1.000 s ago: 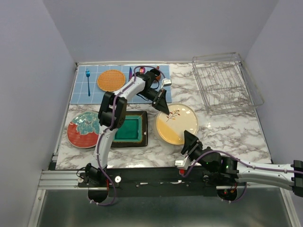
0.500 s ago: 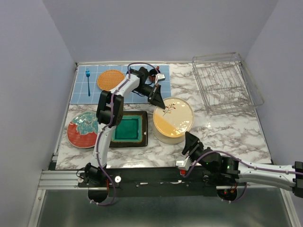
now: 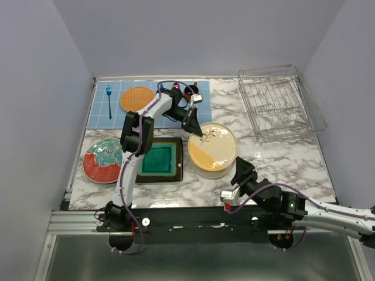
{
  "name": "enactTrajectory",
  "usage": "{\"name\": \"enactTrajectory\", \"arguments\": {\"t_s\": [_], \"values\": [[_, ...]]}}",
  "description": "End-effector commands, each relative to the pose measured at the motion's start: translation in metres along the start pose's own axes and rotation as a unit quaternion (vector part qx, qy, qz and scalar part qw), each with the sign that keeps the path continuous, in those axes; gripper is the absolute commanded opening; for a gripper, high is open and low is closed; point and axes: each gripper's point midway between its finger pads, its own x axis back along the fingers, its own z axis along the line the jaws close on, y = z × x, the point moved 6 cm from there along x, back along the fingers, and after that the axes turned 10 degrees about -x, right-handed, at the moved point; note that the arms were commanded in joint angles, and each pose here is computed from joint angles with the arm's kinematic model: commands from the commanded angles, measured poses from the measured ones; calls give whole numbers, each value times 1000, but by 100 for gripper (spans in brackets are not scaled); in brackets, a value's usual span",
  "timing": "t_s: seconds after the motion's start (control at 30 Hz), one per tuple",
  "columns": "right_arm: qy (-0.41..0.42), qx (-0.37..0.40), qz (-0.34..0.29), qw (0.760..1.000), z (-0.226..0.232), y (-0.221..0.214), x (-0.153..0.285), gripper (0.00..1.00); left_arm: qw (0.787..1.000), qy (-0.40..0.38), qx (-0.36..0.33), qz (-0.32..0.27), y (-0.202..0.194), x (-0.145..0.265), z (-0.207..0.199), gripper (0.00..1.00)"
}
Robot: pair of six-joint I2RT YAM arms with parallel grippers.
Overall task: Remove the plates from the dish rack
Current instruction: Place the plate at the center of the board.
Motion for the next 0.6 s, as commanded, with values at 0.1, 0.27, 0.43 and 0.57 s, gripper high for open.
{"name": "enactTrajectory", "arguments": {"t_s": [0.1,0.27,0.43,0.57], "values": [[-88,-180,15,980,-78,-6,28,63,996,-73,1,-45,14,4,-34,0],[-120,-244,3,962,-109,-1,31,63,998,-56,-3,-35,8,4,-31,0],[-133,-284,-14,949,-151,15,26,63,999,-33,-9,-22,3,4,-29,0],[-145,-342,-35,928,-191,24,30,63,1000,-14,-15,-16,1,5,-29,0]]}}
